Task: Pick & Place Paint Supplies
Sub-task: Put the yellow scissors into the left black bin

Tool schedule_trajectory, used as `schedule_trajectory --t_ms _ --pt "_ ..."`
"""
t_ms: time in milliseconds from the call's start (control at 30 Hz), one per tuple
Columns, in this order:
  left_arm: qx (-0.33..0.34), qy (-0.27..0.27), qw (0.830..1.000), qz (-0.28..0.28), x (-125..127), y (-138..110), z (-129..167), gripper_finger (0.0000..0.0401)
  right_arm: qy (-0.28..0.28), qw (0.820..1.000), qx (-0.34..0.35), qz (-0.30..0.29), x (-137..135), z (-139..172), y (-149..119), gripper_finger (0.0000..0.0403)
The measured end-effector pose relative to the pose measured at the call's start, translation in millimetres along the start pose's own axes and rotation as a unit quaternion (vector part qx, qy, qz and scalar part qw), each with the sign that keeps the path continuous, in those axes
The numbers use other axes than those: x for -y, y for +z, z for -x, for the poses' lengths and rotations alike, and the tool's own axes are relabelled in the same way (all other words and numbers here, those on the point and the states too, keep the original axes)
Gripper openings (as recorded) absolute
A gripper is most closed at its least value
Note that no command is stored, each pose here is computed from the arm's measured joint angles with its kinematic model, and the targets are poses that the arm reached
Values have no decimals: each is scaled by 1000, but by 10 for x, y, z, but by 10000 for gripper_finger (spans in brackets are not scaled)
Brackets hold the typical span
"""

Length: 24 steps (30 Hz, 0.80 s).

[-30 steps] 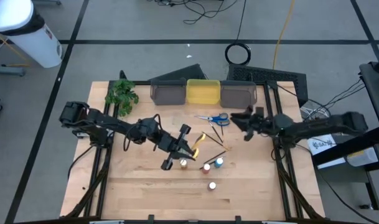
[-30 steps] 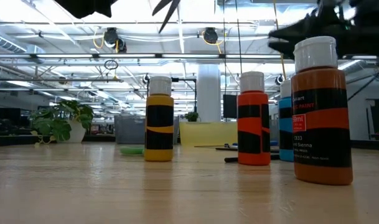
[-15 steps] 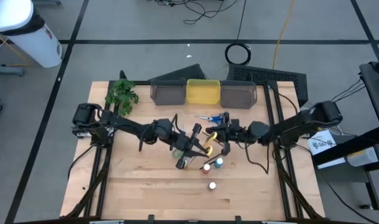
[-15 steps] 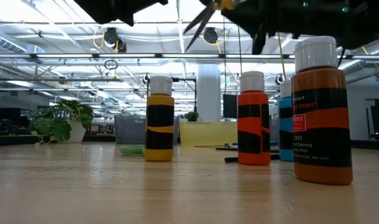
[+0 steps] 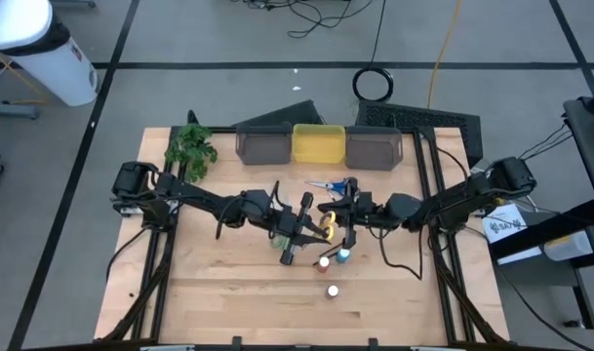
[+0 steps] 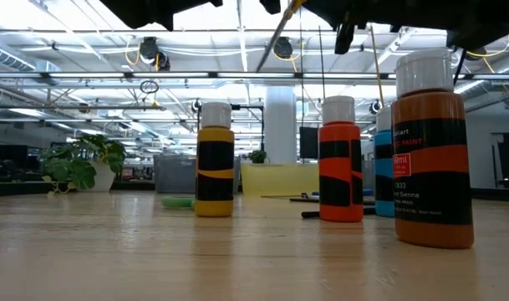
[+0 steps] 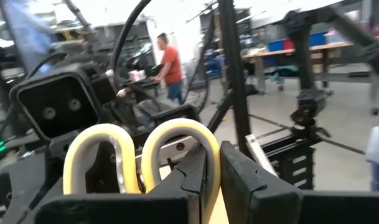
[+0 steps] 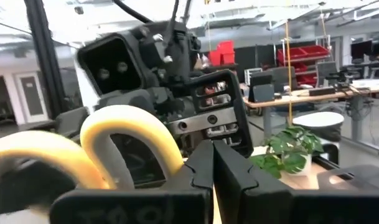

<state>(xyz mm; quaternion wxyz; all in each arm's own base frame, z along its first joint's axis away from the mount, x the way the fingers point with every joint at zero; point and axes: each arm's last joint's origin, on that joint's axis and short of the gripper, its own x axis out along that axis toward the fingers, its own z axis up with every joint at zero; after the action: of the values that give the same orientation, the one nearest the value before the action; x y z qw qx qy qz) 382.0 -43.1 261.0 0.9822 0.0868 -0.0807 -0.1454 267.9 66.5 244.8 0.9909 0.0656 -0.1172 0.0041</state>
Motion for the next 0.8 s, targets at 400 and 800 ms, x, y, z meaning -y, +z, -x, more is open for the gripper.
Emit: schedule_trajectory --t_ms 400,800 --pt "-44 42 998 -16 -7 -7 27 29 -102 993 -24 52 35 23 -46 0" --pt "-276 238 924 -115 -285 323 559 29 -160 979 -3 125 185 460 133 0"
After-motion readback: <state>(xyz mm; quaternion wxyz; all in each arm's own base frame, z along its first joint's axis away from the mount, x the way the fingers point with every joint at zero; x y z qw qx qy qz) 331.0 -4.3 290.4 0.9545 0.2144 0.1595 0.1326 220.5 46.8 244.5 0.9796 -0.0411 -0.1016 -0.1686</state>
